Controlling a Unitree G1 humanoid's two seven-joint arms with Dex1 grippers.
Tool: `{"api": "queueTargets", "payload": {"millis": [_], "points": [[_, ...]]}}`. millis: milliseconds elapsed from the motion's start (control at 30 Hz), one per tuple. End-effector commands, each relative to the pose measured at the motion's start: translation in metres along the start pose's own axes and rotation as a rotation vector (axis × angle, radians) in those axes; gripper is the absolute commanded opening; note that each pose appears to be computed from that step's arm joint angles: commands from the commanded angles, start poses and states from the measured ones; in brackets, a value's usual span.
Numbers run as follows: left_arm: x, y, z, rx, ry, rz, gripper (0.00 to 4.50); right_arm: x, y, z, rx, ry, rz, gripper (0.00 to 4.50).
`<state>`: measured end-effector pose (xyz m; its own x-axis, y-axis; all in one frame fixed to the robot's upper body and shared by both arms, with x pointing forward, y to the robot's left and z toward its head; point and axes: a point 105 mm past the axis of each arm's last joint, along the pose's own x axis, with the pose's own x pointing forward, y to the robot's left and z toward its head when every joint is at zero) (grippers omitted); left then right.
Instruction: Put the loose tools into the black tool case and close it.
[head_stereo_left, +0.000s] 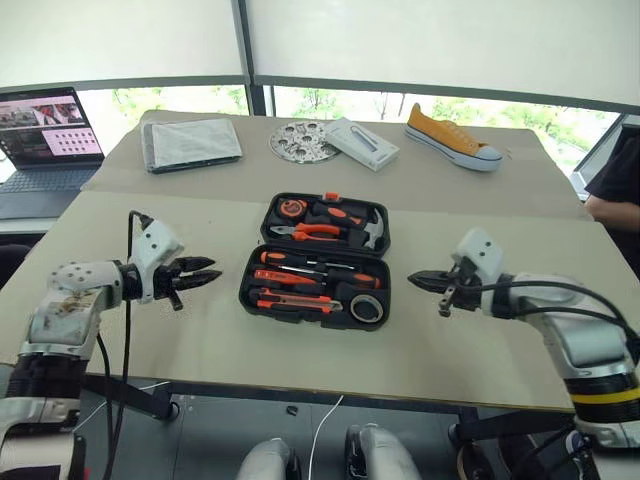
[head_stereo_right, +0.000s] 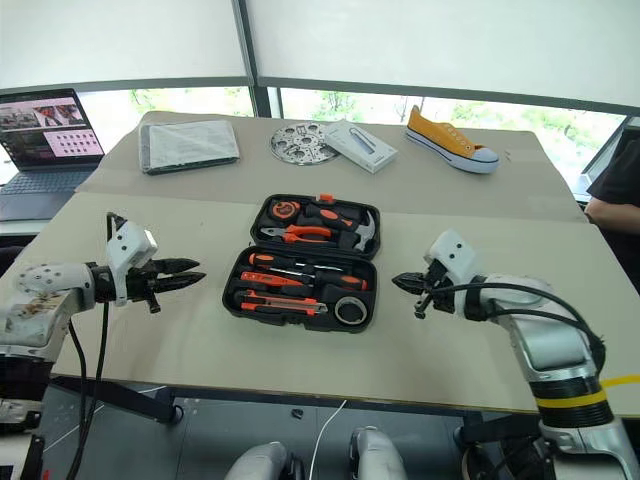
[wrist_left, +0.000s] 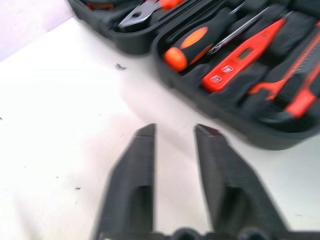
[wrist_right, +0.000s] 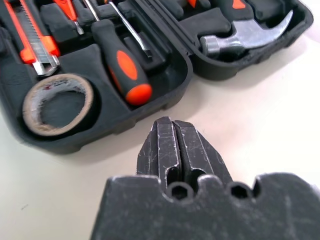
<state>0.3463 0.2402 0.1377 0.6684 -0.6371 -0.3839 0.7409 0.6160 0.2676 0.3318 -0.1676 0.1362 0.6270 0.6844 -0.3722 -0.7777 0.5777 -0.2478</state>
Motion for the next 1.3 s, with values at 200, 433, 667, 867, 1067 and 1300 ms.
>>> {"api": "queueTargets", "payload": {"millis": [200, 433, 667, 867, 1067, 1300], "points": [[0.040, -0.002, 0.009, 0.030, -0.042, 0.000, 0.03, 0.032, 0.003, 0.011, -0.200, -0.032, 0.058, 0.00], [0.045, -0.054, 0.028, 0.027, -0.164, -0.230, 0.03, 0.031, 0.022, 0.019, -0.281, -0.085, 0.141, 0.00], [0.028, -0.093, 0.020, 0.084, -0.108, -0.375, 0.03, 0.009, 0.045, 0.013, -0.351, -0.094, 0.231, 0.00], [0.013, -0.101, 0.008, 0.109, -0.052, -0.369, 0.03, -0.007, 0.054, 0.005, -0.344, -0.067, 0.224, 0.00], [0.001, -0.084, -0.011, 0.103, 0.024, -0.266, 0.03, -0.020, 0.056, -0.003, -0.313, -0.036, 0.186, 0.00], [-0.015, -0.031, -0.022, -0.111, 0.088, -0.080, 0.53, -0.038, 0.006, -0.014, -0.168, 0.083, 0.031, 0.57]]}}
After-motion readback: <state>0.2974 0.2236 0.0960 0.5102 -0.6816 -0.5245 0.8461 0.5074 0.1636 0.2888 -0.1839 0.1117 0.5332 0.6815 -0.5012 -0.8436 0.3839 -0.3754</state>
